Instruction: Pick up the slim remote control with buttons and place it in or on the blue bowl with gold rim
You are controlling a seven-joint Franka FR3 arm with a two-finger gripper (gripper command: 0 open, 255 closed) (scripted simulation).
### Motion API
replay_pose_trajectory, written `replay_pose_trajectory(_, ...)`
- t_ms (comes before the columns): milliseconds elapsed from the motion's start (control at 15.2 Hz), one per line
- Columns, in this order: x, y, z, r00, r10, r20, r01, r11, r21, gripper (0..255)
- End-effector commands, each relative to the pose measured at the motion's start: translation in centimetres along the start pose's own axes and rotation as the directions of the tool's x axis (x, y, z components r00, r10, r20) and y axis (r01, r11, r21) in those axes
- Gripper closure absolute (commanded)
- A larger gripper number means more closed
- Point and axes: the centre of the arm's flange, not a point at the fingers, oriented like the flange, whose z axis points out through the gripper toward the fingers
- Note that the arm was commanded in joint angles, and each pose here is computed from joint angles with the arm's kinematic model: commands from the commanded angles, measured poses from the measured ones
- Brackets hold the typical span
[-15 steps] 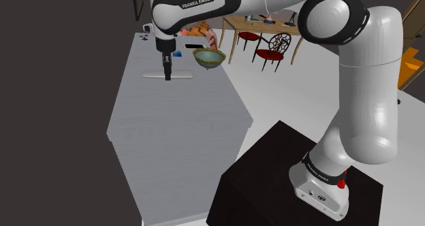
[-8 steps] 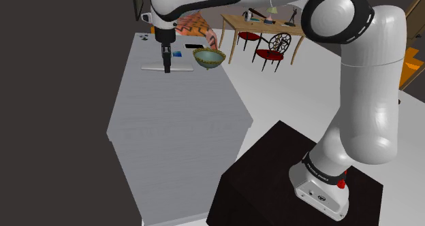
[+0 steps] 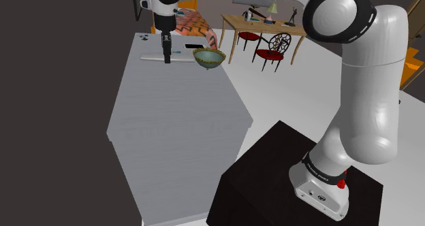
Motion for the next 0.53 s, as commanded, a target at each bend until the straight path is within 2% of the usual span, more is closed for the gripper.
replay_pose_trajectory(0,0.0,0.0,-1.1,1.0,0.0,0.0,0.0,1.0,0.0,255)
replay_pose_trajectory(264,0.0,0.0,-2.9,1.0,0.0,0.0,0.0,1.0,0.0,255)
replay_pose_trajectory(462,-3.1,2.4,-2.9,1.0,0.0,0.0,0.0,1.0,0.0,255)
